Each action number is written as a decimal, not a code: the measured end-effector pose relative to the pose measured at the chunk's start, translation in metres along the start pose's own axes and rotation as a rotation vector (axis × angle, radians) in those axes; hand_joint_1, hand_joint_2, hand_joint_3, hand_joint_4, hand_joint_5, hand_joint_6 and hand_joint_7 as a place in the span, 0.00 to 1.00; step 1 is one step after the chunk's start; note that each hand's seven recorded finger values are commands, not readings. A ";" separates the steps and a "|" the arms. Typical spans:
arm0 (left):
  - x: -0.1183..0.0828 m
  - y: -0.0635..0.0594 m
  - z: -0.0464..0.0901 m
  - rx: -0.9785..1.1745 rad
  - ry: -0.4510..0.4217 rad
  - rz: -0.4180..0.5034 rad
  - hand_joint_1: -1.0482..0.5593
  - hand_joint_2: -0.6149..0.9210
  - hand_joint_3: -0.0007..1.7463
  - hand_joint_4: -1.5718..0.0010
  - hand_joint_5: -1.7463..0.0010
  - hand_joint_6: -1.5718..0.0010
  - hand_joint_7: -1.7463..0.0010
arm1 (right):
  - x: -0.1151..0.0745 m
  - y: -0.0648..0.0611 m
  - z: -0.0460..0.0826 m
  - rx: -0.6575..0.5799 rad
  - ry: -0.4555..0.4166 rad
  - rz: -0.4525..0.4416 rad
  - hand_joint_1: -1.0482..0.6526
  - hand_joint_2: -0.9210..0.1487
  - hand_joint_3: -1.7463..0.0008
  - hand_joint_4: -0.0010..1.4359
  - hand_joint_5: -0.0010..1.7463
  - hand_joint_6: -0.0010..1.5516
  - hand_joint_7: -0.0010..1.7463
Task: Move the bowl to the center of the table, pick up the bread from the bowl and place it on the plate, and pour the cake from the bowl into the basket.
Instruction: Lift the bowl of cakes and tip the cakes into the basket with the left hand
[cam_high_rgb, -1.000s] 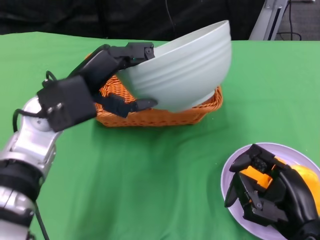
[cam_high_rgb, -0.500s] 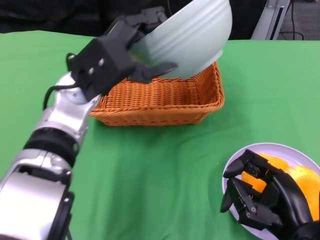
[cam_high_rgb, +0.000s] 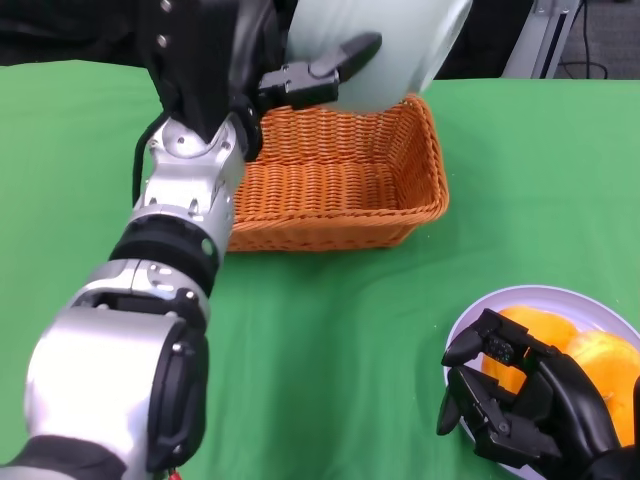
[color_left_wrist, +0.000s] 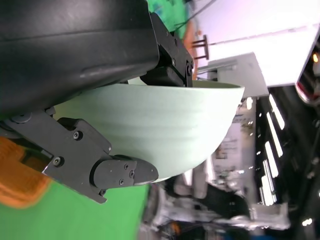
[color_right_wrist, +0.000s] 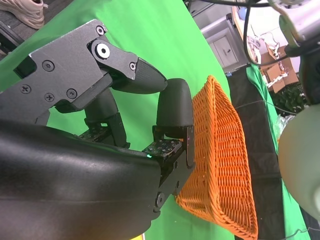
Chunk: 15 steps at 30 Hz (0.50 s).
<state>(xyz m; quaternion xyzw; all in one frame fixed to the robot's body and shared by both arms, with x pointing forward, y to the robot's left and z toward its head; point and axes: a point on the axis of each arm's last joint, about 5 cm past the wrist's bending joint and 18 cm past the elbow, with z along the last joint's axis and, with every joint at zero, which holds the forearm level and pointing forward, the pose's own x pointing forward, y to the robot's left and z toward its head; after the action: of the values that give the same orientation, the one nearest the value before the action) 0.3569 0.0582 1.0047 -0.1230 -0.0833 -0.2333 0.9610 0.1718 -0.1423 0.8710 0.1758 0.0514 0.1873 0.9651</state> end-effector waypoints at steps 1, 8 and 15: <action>0.001 -0.001 -0.001 -0.052 0.015 0.010 0.54 0.88 0.44 0.51 0.02 0.54 0.16 | 0.000 0.000 0.000 0.000 0.000 0.003 0.46 0.31 0.46 0.43 1.00 0.33 0.89; 0.000 -0.004 -0.012 -0.415 0.180 0.068 0.53 1.00 0.32 0.53 0.00 0.58 0.11 | 0.001 0.000 0.000 -0.003 -0.004 0.006 0.46 0.30 0.46 0.45 1.00 0.34 0.90; -0.002 -0.003 -0.017 -0.658 0.289 0.172 0.54 1.00 0.31 0.51 0.00 0.61 0.10 | 0.001 0.001 0.001 -0.015 -0.017 0.006 0.46 0.30 0.46 0.45 1.00 0.34 0.90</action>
<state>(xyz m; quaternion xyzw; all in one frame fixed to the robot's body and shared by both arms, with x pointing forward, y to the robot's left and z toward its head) 0.3554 0.0514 0.9890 -0.3976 0.1433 -0.1811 0.8880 0.1723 -0.1419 0.8721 0.1703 0.0414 0.1892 0.9662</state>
